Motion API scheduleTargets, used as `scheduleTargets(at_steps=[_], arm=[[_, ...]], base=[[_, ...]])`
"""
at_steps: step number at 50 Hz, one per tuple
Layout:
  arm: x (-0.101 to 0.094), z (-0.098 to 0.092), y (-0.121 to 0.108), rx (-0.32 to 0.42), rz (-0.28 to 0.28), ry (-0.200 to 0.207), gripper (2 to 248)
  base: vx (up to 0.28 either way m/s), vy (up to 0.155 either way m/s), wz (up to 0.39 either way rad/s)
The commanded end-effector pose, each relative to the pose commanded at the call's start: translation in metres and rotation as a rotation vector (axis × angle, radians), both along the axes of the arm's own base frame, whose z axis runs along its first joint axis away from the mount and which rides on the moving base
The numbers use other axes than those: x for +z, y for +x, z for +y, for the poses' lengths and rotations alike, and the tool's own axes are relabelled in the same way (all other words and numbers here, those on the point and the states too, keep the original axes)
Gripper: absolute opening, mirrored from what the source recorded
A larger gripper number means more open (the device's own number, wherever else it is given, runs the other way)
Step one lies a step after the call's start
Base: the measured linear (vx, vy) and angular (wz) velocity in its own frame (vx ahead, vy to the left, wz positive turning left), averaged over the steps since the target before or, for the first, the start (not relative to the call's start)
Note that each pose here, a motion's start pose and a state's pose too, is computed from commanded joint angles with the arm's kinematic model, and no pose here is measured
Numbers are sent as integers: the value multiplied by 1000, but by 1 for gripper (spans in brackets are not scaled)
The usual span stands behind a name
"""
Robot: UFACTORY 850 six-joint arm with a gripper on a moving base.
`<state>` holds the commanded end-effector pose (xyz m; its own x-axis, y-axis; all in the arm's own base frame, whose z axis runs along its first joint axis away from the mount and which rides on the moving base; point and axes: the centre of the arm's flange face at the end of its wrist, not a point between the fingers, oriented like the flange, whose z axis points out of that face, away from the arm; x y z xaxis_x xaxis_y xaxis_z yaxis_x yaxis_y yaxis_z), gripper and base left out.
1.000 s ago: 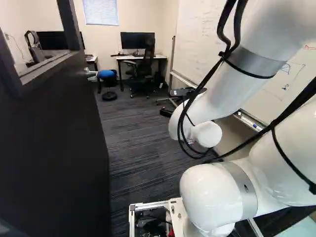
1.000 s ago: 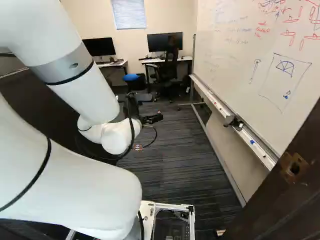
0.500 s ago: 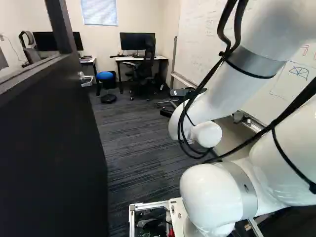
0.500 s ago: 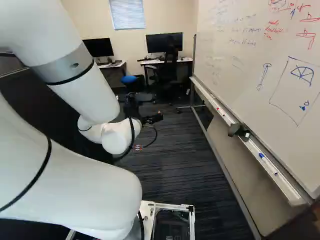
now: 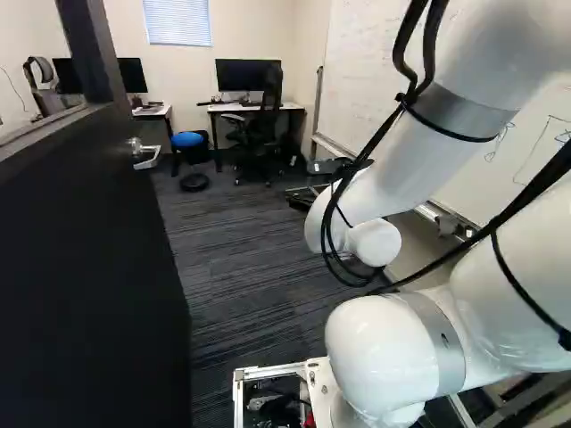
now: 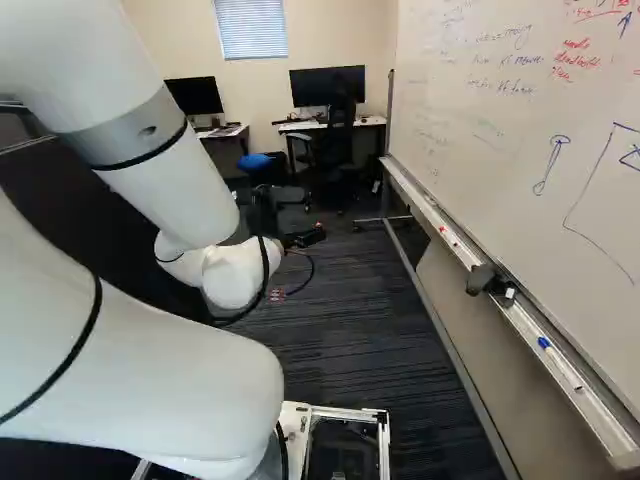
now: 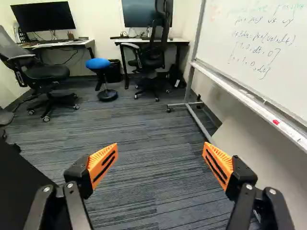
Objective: Open the door and move inside
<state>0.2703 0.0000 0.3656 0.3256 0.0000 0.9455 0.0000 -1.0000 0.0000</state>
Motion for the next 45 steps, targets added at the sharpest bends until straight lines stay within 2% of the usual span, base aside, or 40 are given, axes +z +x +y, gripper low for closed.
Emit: scheduleTargets(at_steps=[45], arm=[[0, 0, 0, 0, 0, 0, 247]], base=[[190, 5, -1]])
